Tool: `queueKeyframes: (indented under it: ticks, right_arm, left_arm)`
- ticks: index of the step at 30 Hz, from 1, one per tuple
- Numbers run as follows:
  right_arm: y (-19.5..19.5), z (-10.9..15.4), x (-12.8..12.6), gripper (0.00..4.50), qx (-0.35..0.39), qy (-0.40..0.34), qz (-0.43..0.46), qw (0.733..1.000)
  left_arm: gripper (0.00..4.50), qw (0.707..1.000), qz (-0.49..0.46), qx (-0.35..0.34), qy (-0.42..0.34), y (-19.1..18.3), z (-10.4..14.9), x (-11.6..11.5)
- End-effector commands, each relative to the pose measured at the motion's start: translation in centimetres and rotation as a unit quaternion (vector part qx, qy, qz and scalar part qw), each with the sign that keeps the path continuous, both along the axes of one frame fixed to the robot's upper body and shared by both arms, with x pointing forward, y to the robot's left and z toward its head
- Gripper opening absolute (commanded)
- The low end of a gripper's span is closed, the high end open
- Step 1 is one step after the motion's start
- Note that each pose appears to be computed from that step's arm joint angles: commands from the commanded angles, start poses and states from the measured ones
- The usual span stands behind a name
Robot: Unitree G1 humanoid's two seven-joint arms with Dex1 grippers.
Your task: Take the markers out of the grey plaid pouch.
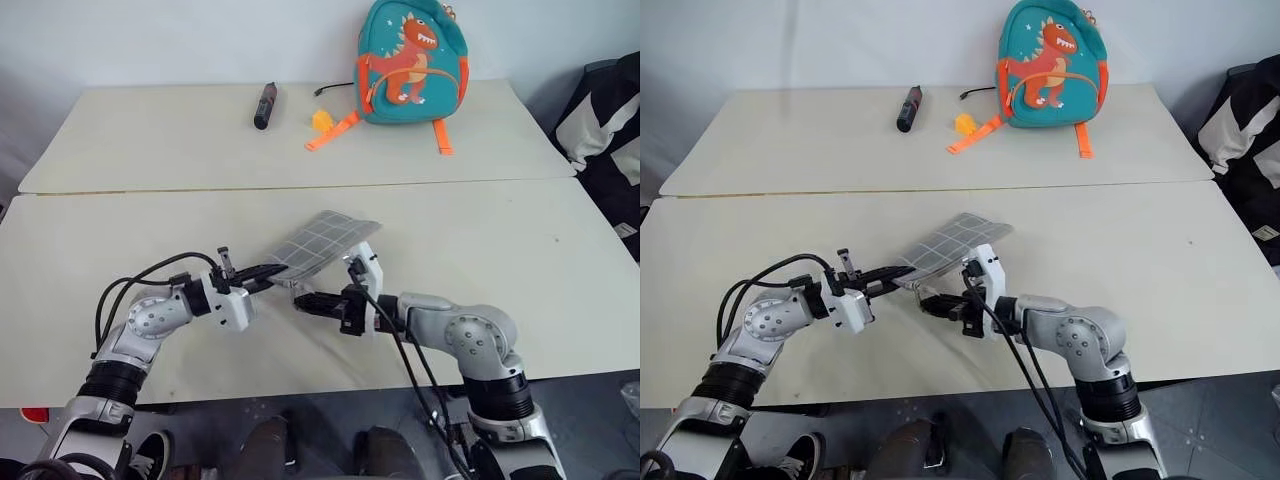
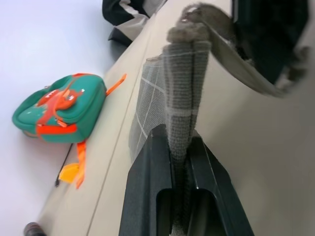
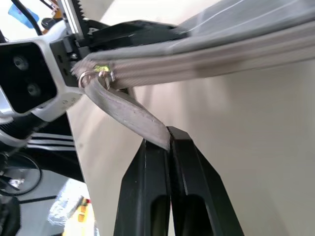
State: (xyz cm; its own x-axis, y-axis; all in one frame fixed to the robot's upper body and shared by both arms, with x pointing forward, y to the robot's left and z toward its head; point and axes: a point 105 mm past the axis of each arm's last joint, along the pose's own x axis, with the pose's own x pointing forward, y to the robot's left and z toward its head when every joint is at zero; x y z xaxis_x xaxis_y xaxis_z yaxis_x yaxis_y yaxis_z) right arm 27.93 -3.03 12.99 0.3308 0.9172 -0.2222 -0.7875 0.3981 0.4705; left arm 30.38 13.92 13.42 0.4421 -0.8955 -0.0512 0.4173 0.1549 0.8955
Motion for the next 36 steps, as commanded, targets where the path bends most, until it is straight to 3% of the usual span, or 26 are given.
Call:
queueKeyframes:
  ticks: [1,7,12,23,30,36]
  right_arm:
    - [-1.4,1.0,-0.3,0.07,0.001,-0.032,0.011,0.999]
    - [-5.3,1.3,0.9,0.07,-0.030,-0.054,-0.006,0.998]
    - [-9.5,0.3,3.3,0.07,-0.086,-0.074,-0.072,0.991]
    - [-16.5,0.9,5.6,0.07,-0.143,-0.111,-0.146,0.973]
    - [-15.0,1.2,5.1,0.07,-0.120,-0.132,-0.113,0.977]
    - [-13.6,1.7,4.9,1.99,-0.102,-0.145,-0.102,0.979]
  left_arm:
    - [0.00,1.000,-0.024,-0.009,-0.006,0.3,0.6,-0.9]
    - [0.00,0.998,-0.062,-0.006,0.012,0.6,0.6,-2.2]
    - [0.00,0.998,-0.066,-0.014,0.009,1.5,1.2,-2.8]
    - [0.00,0.997,-0.039,-0.053,0.039,3.6,2.0,-2.6]
    - [0.00,0.993,-0.045,-0.085,0.072,3.3,1.9,-2.4]
    - [1.77,0.989,-0.057,-0.102,0.090,2.8,2.1,-2.4]
